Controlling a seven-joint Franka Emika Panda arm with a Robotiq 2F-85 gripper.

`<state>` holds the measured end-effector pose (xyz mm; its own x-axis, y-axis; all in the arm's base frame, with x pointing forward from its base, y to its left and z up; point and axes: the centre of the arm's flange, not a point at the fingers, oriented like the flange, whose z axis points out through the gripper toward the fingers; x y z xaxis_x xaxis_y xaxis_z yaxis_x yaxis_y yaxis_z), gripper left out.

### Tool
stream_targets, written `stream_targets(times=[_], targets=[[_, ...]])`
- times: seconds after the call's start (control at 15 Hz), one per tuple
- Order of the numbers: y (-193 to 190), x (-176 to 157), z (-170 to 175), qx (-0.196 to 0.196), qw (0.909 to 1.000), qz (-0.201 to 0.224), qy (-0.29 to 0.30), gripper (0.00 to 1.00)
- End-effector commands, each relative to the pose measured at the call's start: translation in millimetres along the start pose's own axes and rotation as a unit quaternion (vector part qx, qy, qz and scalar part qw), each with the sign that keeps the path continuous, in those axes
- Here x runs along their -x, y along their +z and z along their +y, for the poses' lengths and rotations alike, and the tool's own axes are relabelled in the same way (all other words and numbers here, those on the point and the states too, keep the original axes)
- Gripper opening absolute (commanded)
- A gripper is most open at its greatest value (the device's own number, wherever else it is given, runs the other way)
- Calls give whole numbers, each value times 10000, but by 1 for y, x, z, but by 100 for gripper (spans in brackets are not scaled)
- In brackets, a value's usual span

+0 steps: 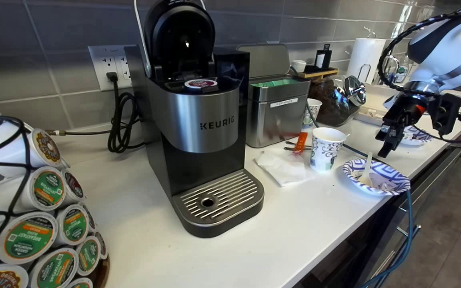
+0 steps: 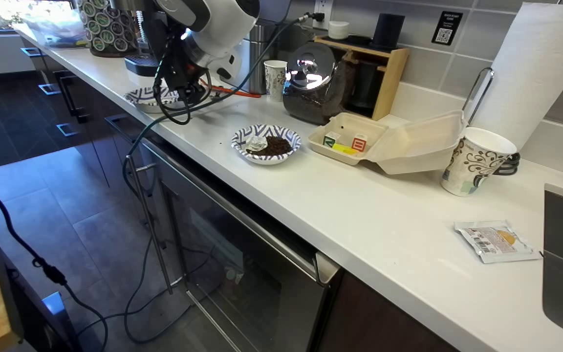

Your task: Put the spoon in the plate to the right

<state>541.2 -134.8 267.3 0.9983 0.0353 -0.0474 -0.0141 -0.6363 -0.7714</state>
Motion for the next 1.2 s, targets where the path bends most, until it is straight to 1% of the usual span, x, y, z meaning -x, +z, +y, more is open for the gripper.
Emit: stream_targets(times=[0.0, 0.27, 0.87, 1.0, 1.07, 1.13], targets=[[4, -7, 3, -53, 9998, 188, -19, 100], [4, -12, 2, -76, 9994, 336, -31, 100], [18, -19, 4, 38, 9996, 266, -48, 100], [21, -20, 4, 25, 9997, 226, -65, 80], [23, -20, 4, 24, 9997, 218, -69, 66], [23, -21, 4, 19, 9998, 206, -77, 58]])
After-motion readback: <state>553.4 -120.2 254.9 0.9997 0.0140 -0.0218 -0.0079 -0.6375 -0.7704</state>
